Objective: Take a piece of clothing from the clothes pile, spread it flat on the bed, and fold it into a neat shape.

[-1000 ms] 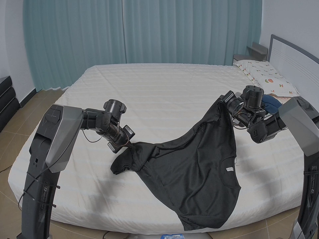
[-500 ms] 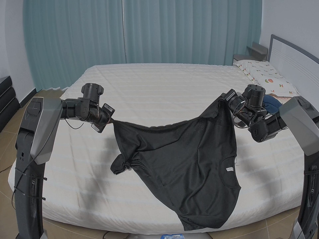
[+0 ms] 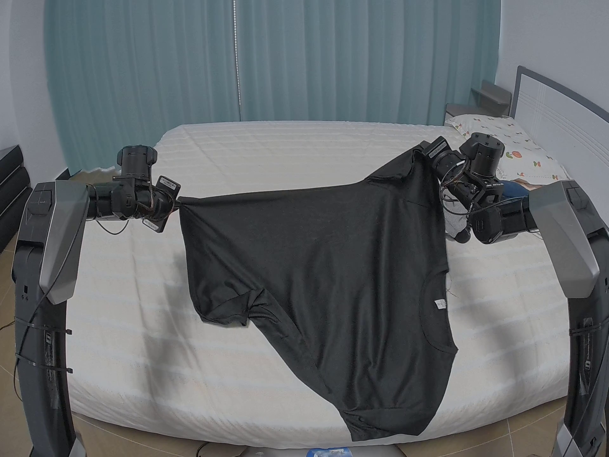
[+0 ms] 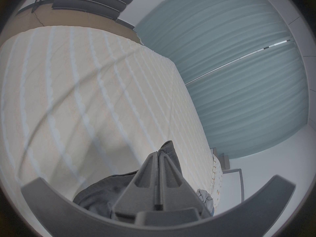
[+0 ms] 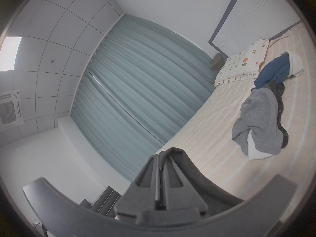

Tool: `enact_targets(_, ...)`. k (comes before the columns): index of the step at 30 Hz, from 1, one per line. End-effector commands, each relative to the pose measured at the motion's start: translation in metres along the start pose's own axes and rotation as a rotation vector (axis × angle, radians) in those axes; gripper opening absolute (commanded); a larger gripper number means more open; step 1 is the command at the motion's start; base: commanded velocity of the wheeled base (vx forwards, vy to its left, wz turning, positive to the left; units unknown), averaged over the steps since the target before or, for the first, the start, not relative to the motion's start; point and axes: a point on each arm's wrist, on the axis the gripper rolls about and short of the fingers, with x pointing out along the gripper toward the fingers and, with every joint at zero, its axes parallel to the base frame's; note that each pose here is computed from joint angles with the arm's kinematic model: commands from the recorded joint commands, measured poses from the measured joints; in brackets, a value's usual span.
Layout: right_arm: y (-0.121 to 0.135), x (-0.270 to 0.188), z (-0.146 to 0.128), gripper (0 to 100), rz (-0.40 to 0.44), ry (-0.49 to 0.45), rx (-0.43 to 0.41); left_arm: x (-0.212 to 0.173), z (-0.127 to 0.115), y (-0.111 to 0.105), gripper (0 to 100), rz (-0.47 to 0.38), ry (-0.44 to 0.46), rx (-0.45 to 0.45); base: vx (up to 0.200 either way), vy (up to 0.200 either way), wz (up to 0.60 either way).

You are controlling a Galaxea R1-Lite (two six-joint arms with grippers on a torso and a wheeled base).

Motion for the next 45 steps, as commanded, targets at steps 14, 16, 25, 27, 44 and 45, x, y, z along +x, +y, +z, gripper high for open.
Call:
enact_targets(14, -0.080, 0.012, -0.078, 100, -0.164, 0.155, -0.011, 0.042, -0.029, 0.035, 100, 0.049, 0.088, 0.009, 0.000, 0.000, 0.00)
enact_targets(16, -0.087, 0.008, -0.080, 100, -0.191, 0.169, -0.012, 0.044, -0.031, 0.037, 100, 0.059, 0.088, 0.011, 0.000, 0.000, 0.00)
enact_targets(25, -0.092, -0.049, -0.048, 100, -0.306, 0.283, -0.009, 0.010, -0.023, 0.033, 100, 0.122, 0.161, 0.002, 0.000, 0.000, 0.00)
enact_targets(27, -0.085, -0.070, -0.037, 100, -0.308, 0.316, 0.001, -0.008, -0.025, 0.032, 100, 0.116, 0.213, 0.012, 0.000, 0.000, 0.00)
enact_targets(44, -0.083, -0.207, -0.053, 100, -0.369, 0.555, 0.062, -0.052, -0.104, 0.088, 100, 0.321, 0.437, 0.148, 0.000, 0.000, 0.00)
enact_targets(45, -0.083, -0.207, -0.053, 100, -0.369, 0.555, 0.062, -0.052, -0.104, 0.088, 100, 0.321, 0.437, 0.148, 0.000, 0.000, 0.00)
